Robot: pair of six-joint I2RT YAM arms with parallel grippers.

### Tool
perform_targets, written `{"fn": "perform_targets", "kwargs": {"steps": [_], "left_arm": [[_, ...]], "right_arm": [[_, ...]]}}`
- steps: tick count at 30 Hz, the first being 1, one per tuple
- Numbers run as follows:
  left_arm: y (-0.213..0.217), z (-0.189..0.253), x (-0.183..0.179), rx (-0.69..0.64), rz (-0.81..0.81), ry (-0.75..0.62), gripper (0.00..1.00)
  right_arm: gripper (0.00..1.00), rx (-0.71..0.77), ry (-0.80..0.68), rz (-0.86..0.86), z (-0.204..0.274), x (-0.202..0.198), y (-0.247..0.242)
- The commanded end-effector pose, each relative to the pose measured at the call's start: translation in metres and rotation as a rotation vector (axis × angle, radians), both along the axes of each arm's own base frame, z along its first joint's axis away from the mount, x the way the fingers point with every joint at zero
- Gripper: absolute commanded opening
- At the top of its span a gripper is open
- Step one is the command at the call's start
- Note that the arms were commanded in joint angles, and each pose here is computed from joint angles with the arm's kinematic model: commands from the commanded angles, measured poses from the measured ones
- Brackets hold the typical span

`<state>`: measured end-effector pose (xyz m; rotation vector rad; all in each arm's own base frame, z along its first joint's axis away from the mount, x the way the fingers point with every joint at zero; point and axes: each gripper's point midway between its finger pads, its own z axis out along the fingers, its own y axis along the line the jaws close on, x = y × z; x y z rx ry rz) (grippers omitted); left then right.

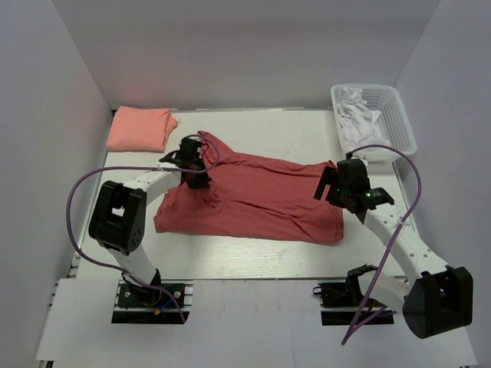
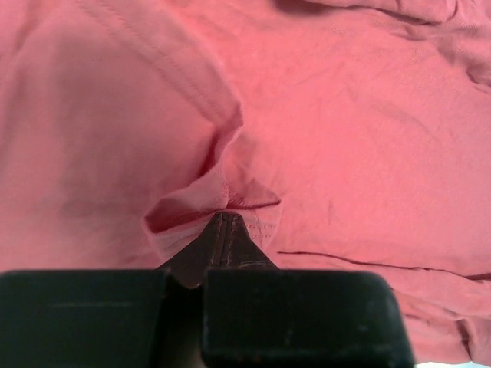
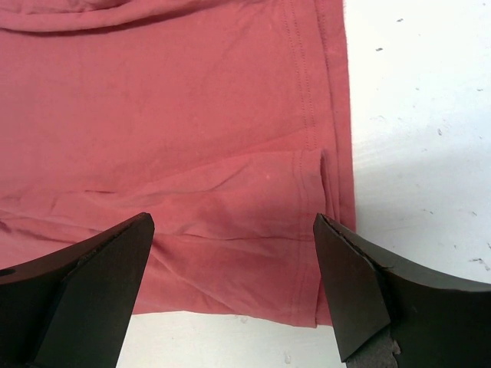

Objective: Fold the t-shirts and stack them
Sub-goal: Fold the flattened tshirt in 1/3 of the way

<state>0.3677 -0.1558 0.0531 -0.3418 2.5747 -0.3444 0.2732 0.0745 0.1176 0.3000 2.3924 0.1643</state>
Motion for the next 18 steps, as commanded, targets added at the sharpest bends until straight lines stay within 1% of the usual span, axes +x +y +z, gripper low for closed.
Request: {"fn": "perform_targets", "kwargs": {"steps": [1, 3, 4, 6, 7, 9, 10, 11, 12, 13, 14, 15, 18], "left_arm": [[-0.02, 0.024, 0.017, -0.057, -0.046, -0.092, 0.0], [-0.027, 0.032, 0.023, -0.062, -0.067, -0.121, 0.0], [-0.023, 0.03, 0.019, -0.041, -0.058, -0.099, 0.0], [-0.013, 0.036, 0.021, 0.006, -0.026, -0.102, 0.0], [-0.013, 0.046, 0.024, -0.004, -0.012, -0.133, 0.0], [-0.02, 0.052, 0.024, -0.027, -0.038, -0.17, 0.0], [-0.022, 0.054, 0.025, -0.031, -0.052, -0.178, 0.0], [-0.02, 0.054, 0.022, -0.023, -0.052, -0.156, 0.0], [-0.017, 0.05, 0.017, -0.007, -0.047, -0.135, 0.05], [-0.013, 0.047, 0.013, 0.005, -0.029, -0.111, 0.32], [-0.003, 0.042, 0.009, 0.047, 0.007, -0.086, 0.68], [0.002, 0.039, 0.006, 0.066, 0.018, -0.084, 0.99], [0.016, 0.039, -0.005, 0.079, 0.051, -0.089, 1.0]], "right_arm": [[0.9, -0.03, -0.04, -0.029, 0.015, 0.004, -0.009], [0.9, -0.03, -0.035, -0.022, 0.013, 0.004, -0.008], [0.9, -0.029, -0.036, -0.024, 0.014, 0.004, -0.009], [0.9, -0.029, -0.03, -0.02, 0.012, 0.003, -0.008], [0.9, -0.032, -0.027, -0.019, 0.011, 0.003, -0.008], [0.9, -0.037, -0.02, -0.013, 0.007, 0.003, -0.008], [0.9, -0.036, -0.024, -0.017, 0.008, 0.003, -0.009], [0.9, -0.035, -0.011, -0.011, 0.006, 0.002, -0.007], [0.9, -0.035, -0.011, -0.007, 0.006, 0.002, -0.007], [0.9, -0.036, -0.009, -0.007, 0.005, 0.001, -0.008], [0.9, -0.039, -0.003, -0.004, 0.003, 0.0, -0.008], [0.9, -0.039, -0.009, -0.005, 0.003, 0.002, -0.008], [0.9, -0.035, -0.007, -0.001, 0.002, 0.001, -0.007]]}}
